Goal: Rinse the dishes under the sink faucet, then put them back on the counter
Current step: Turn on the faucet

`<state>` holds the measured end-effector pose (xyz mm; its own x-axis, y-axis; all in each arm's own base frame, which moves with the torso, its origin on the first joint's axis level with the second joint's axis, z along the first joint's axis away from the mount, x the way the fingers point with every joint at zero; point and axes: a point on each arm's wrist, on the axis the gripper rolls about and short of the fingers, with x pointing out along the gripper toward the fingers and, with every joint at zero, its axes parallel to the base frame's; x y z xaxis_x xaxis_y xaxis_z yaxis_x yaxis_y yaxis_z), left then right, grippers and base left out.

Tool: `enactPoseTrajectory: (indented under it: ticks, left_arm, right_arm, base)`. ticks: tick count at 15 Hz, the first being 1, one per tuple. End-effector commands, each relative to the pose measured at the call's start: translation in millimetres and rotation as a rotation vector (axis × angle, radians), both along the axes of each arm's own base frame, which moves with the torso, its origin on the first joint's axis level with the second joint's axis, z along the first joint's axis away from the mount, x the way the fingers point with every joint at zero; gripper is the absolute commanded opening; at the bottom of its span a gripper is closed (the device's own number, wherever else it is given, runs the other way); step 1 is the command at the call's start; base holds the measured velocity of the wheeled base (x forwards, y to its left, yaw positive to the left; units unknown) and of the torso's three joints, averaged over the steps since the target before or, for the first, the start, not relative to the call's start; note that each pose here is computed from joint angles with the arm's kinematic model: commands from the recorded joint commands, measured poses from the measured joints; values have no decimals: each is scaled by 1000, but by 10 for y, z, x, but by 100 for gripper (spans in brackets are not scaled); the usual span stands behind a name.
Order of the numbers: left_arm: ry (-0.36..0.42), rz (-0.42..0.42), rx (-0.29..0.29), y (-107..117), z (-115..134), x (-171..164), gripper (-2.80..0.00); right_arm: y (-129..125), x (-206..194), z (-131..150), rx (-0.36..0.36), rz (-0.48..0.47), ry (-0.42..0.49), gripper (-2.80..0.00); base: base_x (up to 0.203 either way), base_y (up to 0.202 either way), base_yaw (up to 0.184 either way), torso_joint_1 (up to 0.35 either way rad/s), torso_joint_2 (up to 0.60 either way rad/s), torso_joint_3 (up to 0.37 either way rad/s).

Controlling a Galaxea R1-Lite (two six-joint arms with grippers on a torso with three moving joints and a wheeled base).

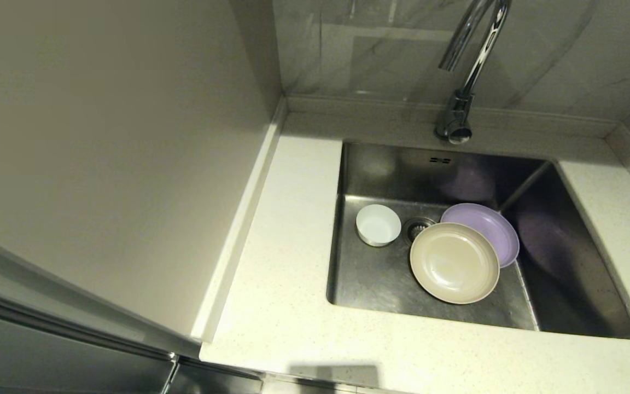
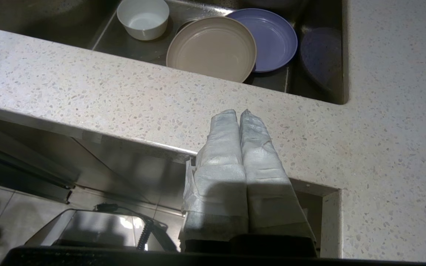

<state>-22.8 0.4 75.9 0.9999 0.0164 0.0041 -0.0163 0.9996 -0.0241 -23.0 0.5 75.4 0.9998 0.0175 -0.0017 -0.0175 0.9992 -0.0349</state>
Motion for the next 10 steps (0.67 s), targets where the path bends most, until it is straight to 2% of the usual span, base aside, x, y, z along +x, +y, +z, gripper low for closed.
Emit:
enactPoseTrajectory:
  ticks: [1,10]
  left_arm:
    - [-2,0,-1,0,0,-1,-280]
    - [-2,0,-1,0,0,-1,-280]
  right_arm:
    - [0,1,0,0,1,1,-280]
    - [0,1,0,0,1,1,-280]
  base:
    - [0,0,0,0,0,0]
    - [0,0,0,0,0,0]
